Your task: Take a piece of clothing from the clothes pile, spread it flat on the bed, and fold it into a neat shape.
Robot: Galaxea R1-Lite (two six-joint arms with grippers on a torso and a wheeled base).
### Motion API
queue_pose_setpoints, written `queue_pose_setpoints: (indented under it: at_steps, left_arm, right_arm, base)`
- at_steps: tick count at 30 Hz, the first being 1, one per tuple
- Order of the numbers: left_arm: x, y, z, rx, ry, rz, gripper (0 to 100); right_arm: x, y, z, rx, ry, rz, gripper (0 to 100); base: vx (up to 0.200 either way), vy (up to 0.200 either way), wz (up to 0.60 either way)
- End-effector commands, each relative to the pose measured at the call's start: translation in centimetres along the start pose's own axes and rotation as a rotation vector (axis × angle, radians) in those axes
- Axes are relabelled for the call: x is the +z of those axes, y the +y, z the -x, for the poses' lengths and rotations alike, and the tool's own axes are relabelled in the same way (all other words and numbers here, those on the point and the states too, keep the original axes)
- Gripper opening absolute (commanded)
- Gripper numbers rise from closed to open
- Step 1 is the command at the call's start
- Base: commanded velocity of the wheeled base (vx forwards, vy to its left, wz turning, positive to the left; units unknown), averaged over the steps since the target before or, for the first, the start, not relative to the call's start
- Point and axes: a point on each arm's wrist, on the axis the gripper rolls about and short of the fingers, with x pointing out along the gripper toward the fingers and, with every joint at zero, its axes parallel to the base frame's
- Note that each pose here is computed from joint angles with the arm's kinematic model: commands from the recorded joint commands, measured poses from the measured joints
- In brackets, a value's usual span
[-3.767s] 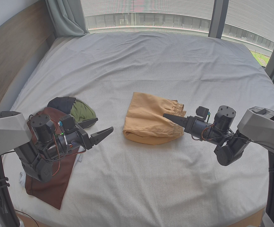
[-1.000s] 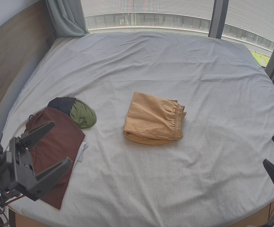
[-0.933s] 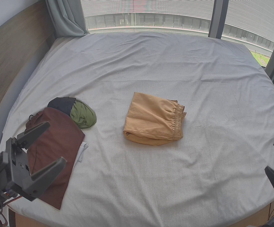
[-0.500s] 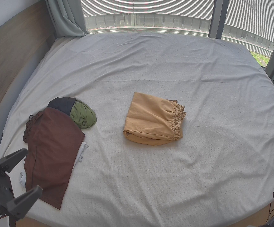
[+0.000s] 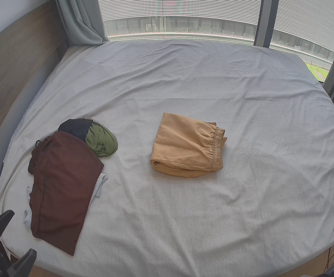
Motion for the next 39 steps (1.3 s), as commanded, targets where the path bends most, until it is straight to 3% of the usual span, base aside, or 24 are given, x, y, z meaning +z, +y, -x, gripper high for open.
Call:
queue_pose_setpoints:
  at_steps: [1,2,7,11,14,17,20,26,32,35,39]
  left_arm:
    - [-0.9,-0.7,1.7,0.04,-0.073,-0.041,100]
    - [-1.1,-0.7,1.9,0.051,-0.072,-0.044,100]
    - [-2.2,-0.9,2.4,0.086,-0.043,-0.068,100]
    - [-4.8,-1.1,3.4,0.175,0.076,-0.125,100]
    - [-4.5,-0.8,3.4,0.323,0.052,-0.168,100]
    - [-4.5,-0.5,3.6,0.47,0.051,-0.157,100]
    - [-4.6,-0.4,3.6,0.515,0.046,-0.132,100]
    - [-4.6,-0.3,3.7,0.601,0.041,-0.12,100]
    - [-4.6,-0.3,3.7,0.595,0.059,-0.189,100]
    - [-5.3,-0.3,3.8,0.559,0.131,-0.133,100]
    - [-5.2,-0.3,3.7,0.555,0.11,-0.146,100]
  right_arm:
    - [-0.6,0.0,0.1,-0.046,0.014,0.021,100]
    - [-0.8,0.2,0.3,-0.082,0.003,0.038,100]
    - [-1.9,0.3,0.8,-0.069,0.06,0.035,100]
    - [-2.2,0.3,0.8,-0.069,0.091,0.023,100]
    - [-2.2,0.2,0.8,-0.123,0.094,0.048,100]
    - [-2.5,-0.1,0.9,-0.253,0.117,0.04,100]
    - [-2.7,-0.1,0.9,-0.258,0.128,-0.015,100]
    - [-2.9,-0.1,1.0,-0.244,0.153,-0.017,100]
    - [-3.0,-0.1,1.0,-0.239,0.16,-0.004,100]
    - [-3.0,0.0,0.9,-0.207,0.161,0.009,100]
    - [-3.0,0.0,0.9,-0.195,0.163,0.018,100]
  base:
    - [0.0,0.0,0.0]
    - [0.0,0.0,0.0]
    - [0.0,0.0,0.0]
    - [0.0,0.0,0.0]
    - [0.0,0.0,0.0]
    - [0.0,0.0,0.0]
    - [0.0,0.0,0.0]
    - [0.0,0.0,0.0]
    - [0.0,0.0,0.0]
    - [0.0,0.0,0.0]
    - [0.0,0.0,0.0]
